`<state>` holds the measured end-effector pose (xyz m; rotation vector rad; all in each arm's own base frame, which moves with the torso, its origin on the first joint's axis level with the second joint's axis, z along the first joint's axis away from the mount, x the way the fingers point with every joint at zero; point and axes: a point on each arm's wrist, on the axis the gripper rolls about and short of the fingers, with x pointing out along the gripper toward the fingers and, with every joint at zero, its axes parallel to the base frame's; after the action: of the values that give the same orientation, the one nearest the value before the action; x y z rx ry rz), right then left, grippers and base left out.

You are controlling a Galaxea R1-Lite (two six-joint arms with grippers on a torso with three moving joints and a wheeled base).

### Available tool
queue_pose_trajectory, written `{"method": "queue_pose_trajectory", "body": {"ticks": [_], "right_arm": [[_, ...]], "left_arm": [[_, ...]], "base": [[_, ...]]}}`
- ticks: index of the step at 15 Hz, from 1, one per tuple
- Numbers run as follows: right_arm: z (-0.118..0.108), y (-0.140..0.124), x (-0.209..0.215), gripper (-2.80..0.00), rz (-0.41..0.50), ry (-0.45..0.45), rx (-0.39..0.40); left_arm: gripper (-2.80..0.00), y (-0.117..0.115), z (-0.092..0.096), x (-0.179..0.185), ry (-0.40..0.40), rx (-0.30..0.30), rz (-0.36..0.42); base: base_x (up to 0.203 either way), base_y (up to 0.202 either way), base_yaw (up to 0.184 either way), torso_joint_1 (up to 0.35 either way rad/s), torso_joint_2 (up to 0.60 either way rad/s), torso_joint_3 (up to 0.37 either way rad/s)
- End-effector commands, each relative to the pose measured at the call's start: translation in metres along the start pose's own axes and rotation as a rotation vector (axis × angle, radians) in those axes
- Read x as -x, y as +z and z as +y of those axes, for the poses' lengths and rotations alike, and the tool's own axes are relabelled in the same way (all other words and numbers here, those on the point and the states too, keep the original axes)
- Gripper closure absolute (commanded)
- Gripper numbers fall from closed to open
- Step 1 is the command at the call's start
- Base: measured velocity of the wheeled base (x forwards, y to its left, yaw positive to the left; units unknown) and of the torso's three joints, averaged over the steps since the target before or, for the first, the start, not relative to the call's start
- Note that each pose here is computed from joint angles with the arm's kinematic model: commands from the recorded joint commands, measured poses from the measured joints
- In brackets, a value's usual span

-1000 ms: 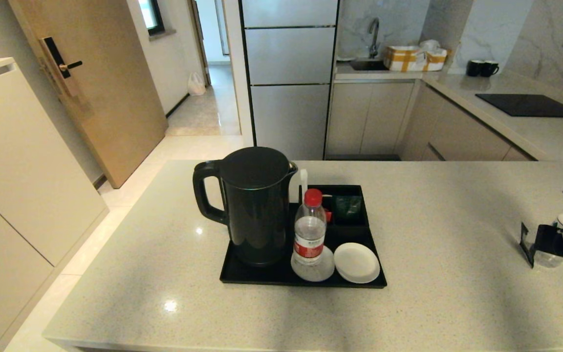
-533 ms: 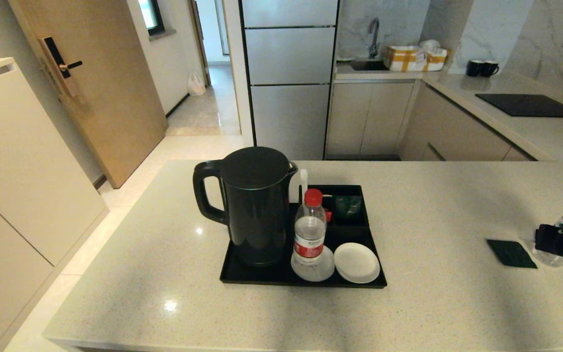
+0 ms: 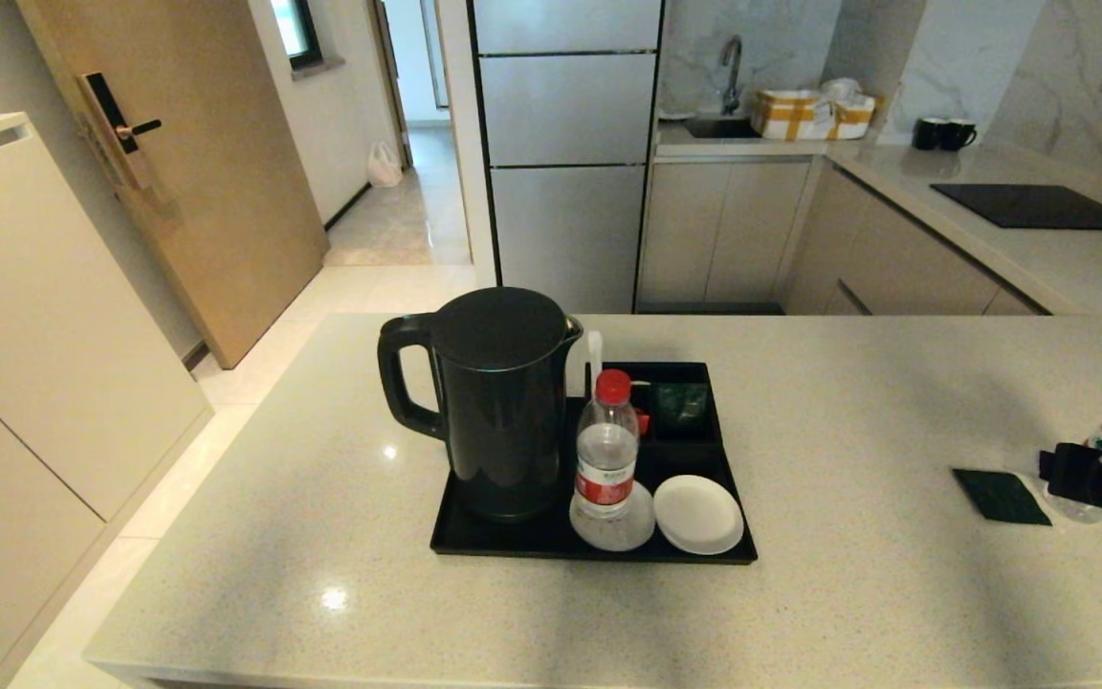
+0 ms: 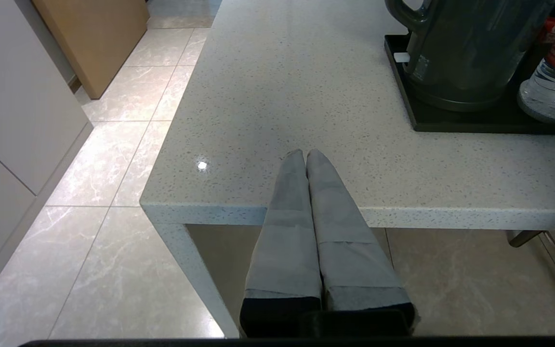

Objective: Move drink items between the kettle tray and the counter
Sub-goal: Return the tea bag to its original position

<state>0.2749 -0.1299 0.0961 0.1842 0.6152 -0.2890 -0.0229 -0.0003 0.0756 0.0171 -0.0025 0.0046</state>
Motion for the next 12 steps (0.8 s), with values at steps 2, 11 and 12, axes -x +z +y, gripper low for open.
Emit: {"method": "queue_pose_trajectory", "body": {"ticks": [2,11,12], "right_arm": [[0.021,0.007,0.032,-2.80,-0.070,0.049,0.043],[0.097,0.002,0.178,0.00,-0.172,0.319,0.224],[0.101,-0.002,0.190,0.00,-0.172,0.323,0.237]], "left_arm": [[0.00,0.000,0.000,0.000,0.000,-0.001,0.003],[0.00,0.000,0.000,0.000,0.000,-0.001,0.003],[0.00,0.000,0.000,0.000,0.000,0.000,0.003]], "base": [[0.000,0.000,0.000,0.000,0.00,0.000],[0.000,0.000,0.000,0.000,0.00,0.000],[0.000,0.000,0.000,0.000,0.00,0.000]]}}
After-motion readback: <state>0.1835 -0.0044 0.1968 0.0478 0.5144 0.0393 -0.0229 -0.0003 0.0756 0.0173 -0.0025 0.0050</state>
